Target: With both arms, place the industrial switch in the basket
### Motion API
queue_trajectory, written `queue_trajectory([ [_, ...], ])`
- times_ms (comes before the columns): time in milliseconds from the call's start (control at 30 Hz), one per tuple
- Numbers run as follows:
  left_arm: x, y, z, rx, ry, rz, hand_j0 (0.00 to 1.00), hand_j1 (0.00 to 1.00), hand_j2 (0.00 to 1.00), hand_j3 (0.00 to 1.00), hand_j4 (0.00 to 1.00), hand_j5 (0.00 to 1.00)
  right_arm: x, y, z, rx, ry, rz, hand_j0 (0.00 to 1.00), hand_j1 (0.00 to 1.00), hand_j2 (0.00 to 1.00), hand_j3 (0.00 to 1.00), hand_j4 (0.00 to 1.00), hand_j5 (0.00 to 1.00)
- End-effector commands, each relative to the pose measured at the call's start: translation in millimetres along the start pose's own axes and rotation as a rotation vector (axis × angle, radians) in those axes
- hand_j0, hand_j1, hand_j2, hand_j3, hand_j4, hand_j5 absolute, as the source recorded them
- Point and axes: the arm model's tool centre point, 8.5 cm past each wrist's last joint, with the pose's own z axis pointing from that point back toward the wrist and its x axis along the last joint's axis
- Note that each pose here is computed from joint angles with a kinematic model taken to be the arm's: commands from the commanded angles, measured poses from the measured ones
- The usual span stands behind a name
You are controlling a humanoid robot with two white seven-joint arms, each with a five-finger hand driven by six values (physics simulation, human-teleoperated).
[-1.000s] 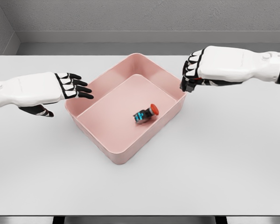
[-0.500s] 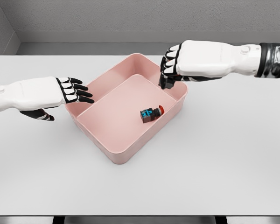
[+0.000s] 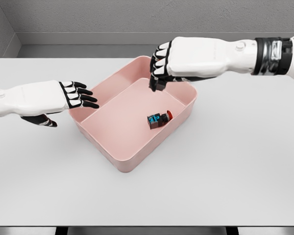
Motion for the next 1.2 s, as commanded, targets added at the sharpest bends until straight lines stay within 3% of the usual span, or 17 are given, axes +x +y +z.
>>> queue_trajectory([
  [0,-0.4,1.0,0.9,0.005,0.002,0.006,1.0,1.0,1.0,1.0,1.0,1.0,-1.2,-1.4,-4.9,-0.013,-0.006,-0.009,0.51,0.51,0.51,0.51,0.51,0.51],
  [167,0.3,-1.0,1.3,0.001,0.001,0.011,1.0,1.0,1.0,1.0,1.0,1.0,0.3,-11.2,-21.6,-0.037,-0.04,0.004,0.52,0.52,0.52,0.52,0.52,0.52],
  [200,-0.5,-0.6,3.4,-0.002,0.006,0.009,1.0,1.0,1.0,1.0,1.0,1.0,2.3,-12.7,-27.2,-0.043,-0.054,0.006,0.59,0.59,0.59,0.59,0.59,0.59],
  [233,-0.6,-1.2,4.3,-0.005,0.008,0.01,1.0,1.0,1.0,1.0,1.0,1.0,1.8,-13.0,-30.9,-0.049,-0.059,0.003,0.85,0.85,0.85,0.85,0.85,0.85],
  [267,-1.2,-0.8,4.6,-0.005,0.009,0.01,1.0,1.0,1.0,1.0,1.0,1.0,-1.0,-12.1,-29.7,-0.046,-0.05,0.002,1.0,1.0,1.0,1.0,1.0,1.0],
  [467,-0.5,-1.0,3.8,-0.002,0.007,0.009,1.0,1.0,1.0,1.0,1.0,1.0,-5.9,-15.3,-24.2,-0.039,-0.029,0.012,1.0,1.0,1.0,1.0,1.0,1.0],
  [533,-0.5,-1.0,3.8,-0.002,0.007,0.009,1.0,1.0,1.0,1.0,1.0,1.0,-26.3,-8.9,6.6,-0.016,0.073,-0.003,1.0,1.0,1.0,1.0,1.0,1.0],
  [633,-0.9,-0.9,4.0,0.001,0.008,0.01,1.0,1.0,1.0,1.0,1.0,1.0,-52.1,10.7,85.0,0.041,0.283,-0.045,1.0,1.0,1.0,1.0,1.0,1.0],
  [733,-0.7,-0.8,4.3,0.0,0.008,0.009,1.0,1.0,1.0,1.0,1.0,1.0,-64.7,45.8,147.8,0.102,0.449,-0.125,1.0,1.0,1.0,1.0,1.0,1.0],
  [800,-0.7,-0.8,4.3,0.0,0.008,0.009,1.0,1.0,1.0,1.0,1.0,1.0,-65.8,55.8,173.0,0.123,0.51,-0.149,1.0,1.0,1.0,1.0,1.0,1.0],
  [833,-1.1,-0.9,4.5,0.001,0.009,0.011,1.0,1.0,1.0,1.0,1.0,1.0,-65.3,64.6,178.6,0.134,0.524,-0.169,1.0,1.0,1.0,1.0,1.0,1.0],
  [933,-1.3,-0.4,5.1,0.001,0.01,0.009,1.0,1.0,1.0,1.0,1.0,1.0,-63.8,67.2,193.2,0.137,0.557,-0.174,1.0,1.0,1.0,1.0,1.0,1.0],
  [1167,-2.2,-1.1,8.5,-0.007,0.018,0.009,1.0,1.0,1.0,1.0,1.0,1.0,-64.9,69.1,184.0,0.135,0.538,-0.176,1.0,1.0,1.0,1.0,1.0,1.0],
])
